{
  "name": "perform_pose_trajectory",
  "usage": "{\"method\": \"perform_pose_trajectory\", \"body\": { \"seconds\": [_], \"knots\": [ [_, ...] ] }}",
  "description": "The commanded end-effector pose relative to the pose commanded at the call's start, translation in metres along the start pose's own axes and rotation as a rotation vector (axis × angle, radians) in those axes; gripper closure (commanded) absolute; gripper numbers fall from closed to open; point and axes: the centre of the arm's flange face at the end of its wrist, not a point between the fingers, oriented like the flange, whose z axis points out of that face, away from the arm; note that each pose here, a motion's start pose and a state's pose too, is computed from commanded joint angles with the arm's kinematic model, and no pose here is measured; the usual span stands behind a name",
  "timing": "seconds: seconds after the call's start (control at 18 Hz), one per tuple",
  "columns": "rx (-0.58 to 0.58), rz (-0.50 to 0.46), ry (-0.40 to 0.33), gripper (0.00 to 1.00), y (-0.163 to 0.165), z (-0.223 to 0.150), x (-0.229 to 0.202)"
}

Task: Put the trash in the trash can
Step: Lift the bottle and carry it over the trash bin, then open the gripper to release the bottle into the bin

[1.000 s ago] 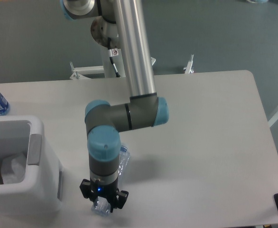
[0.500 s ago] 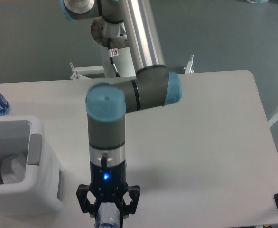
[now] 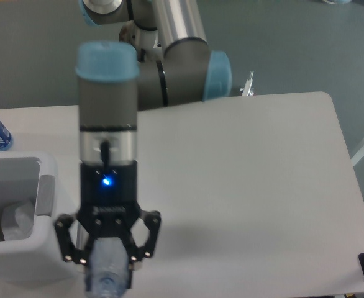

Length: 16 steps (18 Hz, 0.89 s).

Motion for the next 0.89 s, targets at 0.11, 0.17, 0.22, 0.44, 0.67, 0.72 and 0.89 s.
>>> {"method": "perform_pose_trajectory", "body": {
  "seconds": [0.11,0.17,0.22,0.44,0.67,0.72,0.89],
  "knots": [
    [0.013,0.014,0.021,0.43,-0.004,-0.011,0.019],
    [0.018,0.022,0.033,0.43,-0.005,-0.015,0.029],
    [0.017,0.030,0.045,0.43,-0.004,-0.016,0.039],
    [0.003,0.068,0.108,0.43,0.007,-0.017,0.089],
    [-0.039,0.101,0.163,0.42,0.032,-0.004,0.134],
    [-0.046,0.105,0.169,0.40,0.036,-0.001,0.139],
    [-0.062,0.111,0.177,0.19,0.044,0.007,0.147]
  ]
}}
